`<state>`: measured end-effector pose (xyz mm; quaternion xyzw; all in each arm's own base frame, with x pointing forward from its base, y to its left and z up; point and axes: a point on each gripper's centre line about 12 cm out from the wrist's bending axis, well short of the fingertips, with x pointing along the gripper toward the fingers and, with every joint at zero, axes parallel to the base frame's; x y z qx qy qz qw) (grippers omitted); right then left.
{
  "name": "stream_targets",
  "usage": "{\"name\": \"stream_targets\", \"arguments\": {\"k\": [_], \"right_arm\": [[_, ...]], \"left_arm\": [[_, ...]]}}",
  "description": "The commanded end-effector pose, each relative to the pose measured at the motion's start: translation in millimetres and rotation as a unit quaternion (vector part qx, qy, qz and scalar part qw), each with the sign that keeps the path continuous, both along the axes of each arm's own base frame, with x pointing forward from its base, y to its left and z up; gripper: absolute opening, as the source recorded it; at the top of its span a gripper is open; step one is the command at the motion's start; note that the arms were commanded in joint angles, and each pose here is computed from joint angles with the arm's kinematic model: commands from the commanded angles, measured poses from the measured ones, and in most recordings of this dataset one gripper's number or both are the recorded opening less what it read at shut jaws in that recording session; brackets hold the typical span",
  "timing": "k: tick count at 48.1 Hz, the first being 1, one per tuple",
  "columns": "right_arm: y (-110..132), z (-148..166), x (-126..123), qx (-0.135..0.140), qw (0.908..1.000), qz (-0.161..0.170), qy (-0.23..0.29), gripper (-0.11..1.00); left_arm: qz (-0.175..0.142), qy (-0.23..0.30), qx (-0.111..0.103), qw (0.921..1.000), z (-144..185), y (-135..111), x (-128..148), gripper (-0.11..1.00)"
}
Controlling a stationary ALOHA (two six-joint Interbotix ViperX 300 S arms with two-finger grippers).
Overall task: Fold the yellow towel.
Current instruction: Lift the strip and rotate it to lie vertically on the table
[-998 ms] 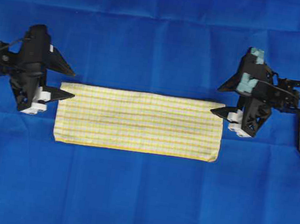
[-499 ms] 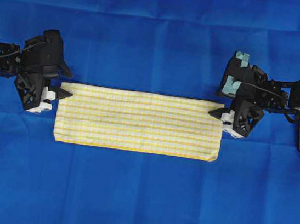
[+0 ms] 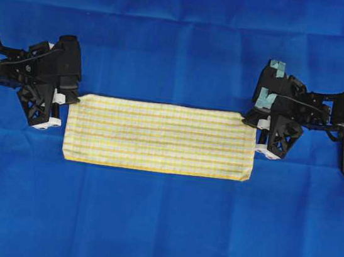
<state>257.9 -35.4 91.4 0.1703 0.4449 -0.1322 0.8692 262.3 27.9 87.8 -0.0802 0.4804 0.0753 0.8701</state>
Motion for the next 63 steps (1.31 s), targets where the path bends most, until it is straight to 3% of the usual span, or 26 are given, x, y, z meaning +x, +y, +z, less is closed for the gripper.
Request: {"name": "stream_targets", "arguments": {"k": [1,12,27,39,46,56,63], "right_arm": [[-0.1,4.5,3.7,-0.001,0.9999,0.001,-0.01,0.02],[-0.5,18.6,3.4,-0.003,0.9997,-0.001,-0.024,0.02],[0.3,75.8,-5.7,-0.013,0.9974,0.001,-0.071,0.02],[0.9,113.5,-16.7,-0.028,0.9933,0.005,-0.112,0.02],[1.2,122.1,-19.3,-0.032,0.9912,0.006,-0.128,0.02],[-0.4,120.7,-15.0,-0.042,0.9906,0.011,-0.13,0.02],[-14.9,115.8,-8.7,-0.047,0.9914,-0.011,-0.122,0.02]], "left_arm": [[0.006,-0.009,0.001,0.9999,4.2,3.8,4.6,0.04],[0.003,-0.016,0.002,0.9999,23.3,3.8,7.8,0.04],[-0.003,-0.043,0.002,0.9991,79.6,1.8,9.7,0.04],[-0.005,-0.098,0.01,0.9951,114.8,1.0,3.3,0.04],[-0.002,-0.129,0.012,0.9916,130.5,0.5,-1.3,0.04],[-0.002,-0.134,0.011,0.991,131.7,0.1,-1.5,0.04],[-0.007,-0.14,0.004,0.9901,131.9,-6.7,-0.3,0.04]]}}
